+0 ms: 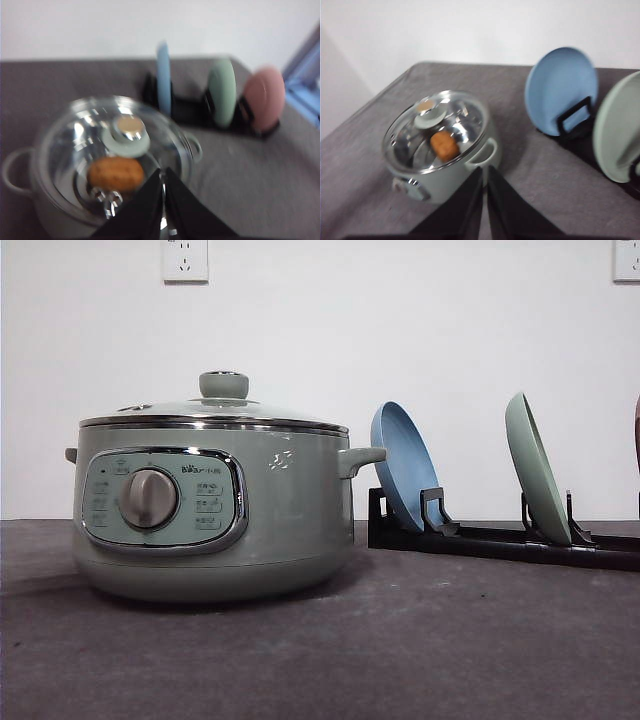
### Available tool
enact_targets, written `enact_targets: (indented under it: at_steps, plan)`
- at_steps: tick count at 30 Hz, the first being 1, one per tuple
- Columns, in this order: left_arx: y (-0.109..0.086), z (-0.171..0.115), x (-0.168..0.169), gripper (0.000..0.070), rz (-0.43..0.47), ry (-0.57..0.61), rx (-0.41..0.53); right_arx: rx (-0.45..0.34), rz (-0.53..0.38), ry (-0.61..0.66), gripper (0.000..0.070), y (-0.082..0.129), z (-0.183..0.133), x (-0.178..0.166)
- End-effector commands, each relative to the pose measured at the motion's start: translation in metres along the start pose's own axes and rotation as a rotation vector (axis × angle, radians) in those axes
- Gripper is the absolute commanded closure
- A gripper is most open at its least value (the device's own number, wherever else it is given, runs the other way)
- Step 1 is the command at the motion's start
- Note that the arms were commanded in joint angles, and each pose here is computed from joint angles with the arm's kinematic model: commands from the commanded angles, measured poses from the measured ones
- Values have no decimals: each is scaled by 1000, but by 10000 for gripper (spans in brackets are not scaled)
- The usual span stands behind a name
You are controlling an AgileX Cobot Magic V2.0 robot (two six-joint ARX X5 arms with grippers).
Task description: Transfer potato from steamer to green plate
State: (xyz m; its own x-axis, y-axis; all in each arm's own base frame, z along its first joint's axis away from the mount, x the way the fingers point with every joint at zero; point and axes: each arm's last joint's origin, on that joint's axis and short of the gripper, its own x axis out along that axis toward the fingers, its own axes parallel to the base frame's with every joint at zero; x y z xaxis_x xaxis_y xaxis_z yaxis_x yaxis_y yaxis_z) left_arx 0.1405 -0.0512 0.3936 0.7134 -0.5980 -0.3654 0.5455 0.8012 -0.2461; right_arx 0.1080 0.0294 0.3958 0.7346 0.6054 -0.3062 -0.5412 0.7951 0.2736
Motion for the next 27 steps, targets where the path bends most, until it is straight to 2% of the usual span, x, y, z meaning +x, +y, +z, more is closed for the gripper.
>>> enact_targets:
  at_steps: [1, 5, 10, 15, 17, 18, 21, 23, 24, 27]
  plan:
    - [-7, 7, -1, 699, -41, -3, 101, -66, 32, 6, 696, 4, 4, 1]
    - [-17, 3, 3, 699, -111, 36, 156, -129, 81, 49, 696, 9, 0, 4]
    - [-24, 1, 5, 699, -157, 56, 173, -110, 88, 96, 696, 10, -5, 3]
    - [-26, 3, 5, 695, -166, 28, 185, -105, 84, 107, 694, 10, -6, 3]
    - [-26, 4, 5, 658, -167, 21, 188, -106, 84, 105, 687, 10, -6, 3]
    - [-26, 4, 5, 642, -167, 20, 190, -106, 84, 105, 656, 10, -6, 3]
    - [-26, 4, 5, 535, -167, 19, 205, -108, 84, 101, 477, 10, -5, 3]
    - [-26, 4, 5, 389, -167, 19, 209, -109, 84, 99, 344, 10, -5, 4]
    - [-26, 4, 6, 295, -167, 20, 208, -109, 84, 98, 289, 10, -5, 4]
    - [-25, 4, 6, 49, -167, 22, 207, -103, 82, 102, 151, 9, -4, 5]
